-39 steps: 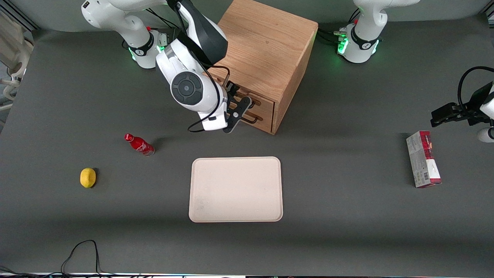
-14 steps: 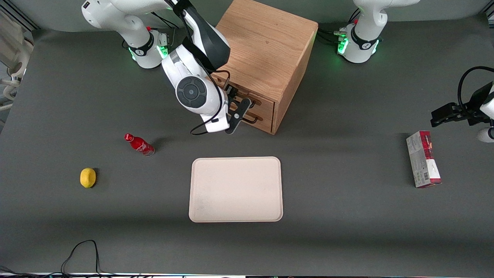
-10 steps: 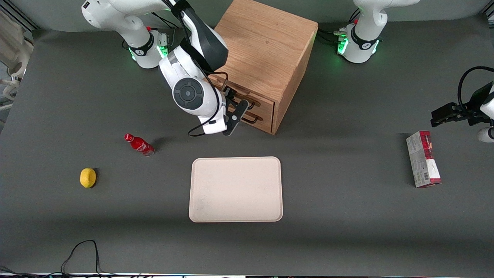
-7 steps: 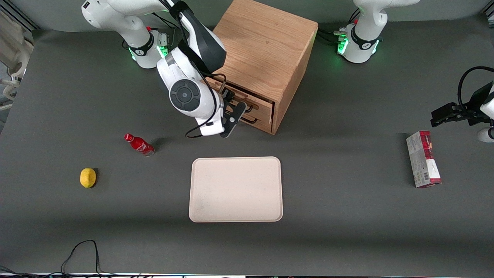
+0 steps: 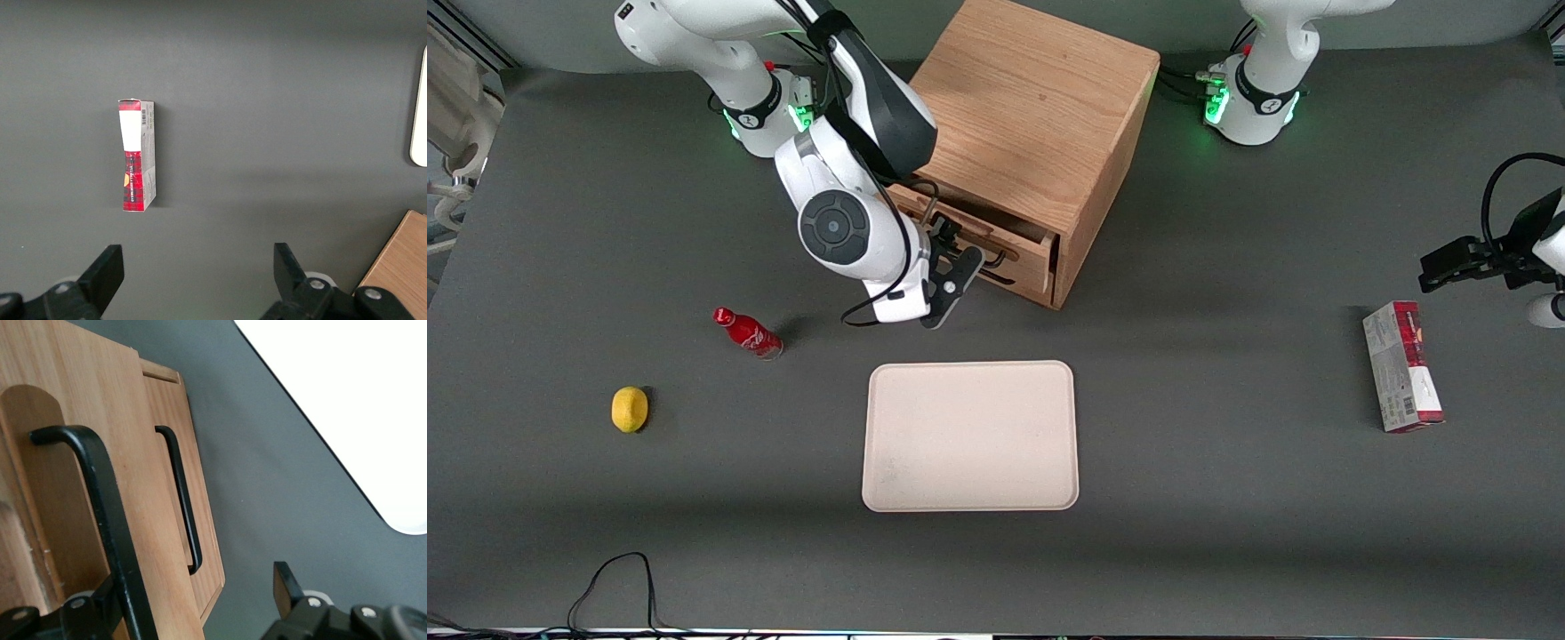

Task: Open upper drawer
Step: 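Pull the handle outward from the cabinet with the right gripper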

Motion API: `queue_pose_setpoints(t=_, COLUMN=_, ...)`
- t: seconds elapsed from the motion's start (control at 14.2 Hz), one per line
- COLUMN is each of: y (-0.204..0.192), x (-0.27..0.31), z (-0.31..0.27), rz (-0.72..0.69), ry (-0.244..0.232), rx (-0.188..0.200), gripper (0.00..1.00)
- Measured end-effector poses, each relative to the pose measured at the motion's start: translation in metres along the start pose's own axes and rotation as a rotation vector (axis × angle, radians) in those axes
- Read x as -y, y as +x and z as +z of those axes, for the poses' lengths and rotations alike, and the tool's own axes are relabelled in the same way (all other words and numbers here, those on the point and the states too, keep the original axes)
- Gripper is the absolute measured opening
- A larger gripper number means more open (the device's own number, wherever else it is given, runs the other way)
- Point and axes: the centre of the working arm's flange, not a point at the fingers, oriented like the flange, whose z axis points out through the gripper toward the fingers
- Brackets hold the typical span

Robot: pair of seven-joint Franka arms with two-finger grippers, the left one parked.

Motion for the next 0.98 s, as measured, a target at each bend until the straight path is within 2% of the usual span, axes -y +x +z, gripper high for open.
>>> queue_pose_setpoints(t=0.42, y=-0.006, x=-0.026, z=-0.010, rz=0.031, ry=0.003, rx=-0.029, gripper=0.95)
queue_pose_setpoints(t=0.49, y=-0.007, x=-0.030, z=-0.012, rz=0.030, ry=-0.001, rx=-0.039, gripper=0.99)
queue_pose_setpoints(t=0.7, y=-0.004, x=-0.034, z=-0.015, rz=0.030, ry=-0.015, rx=-0.069, gripper=1.00)
queue_pose_setpoints(t=0.98, y=-0.005, x=-0.041, z=-0.017, rz=0.039, ry=-0.020, rx=-0.082, gripper=1.00)
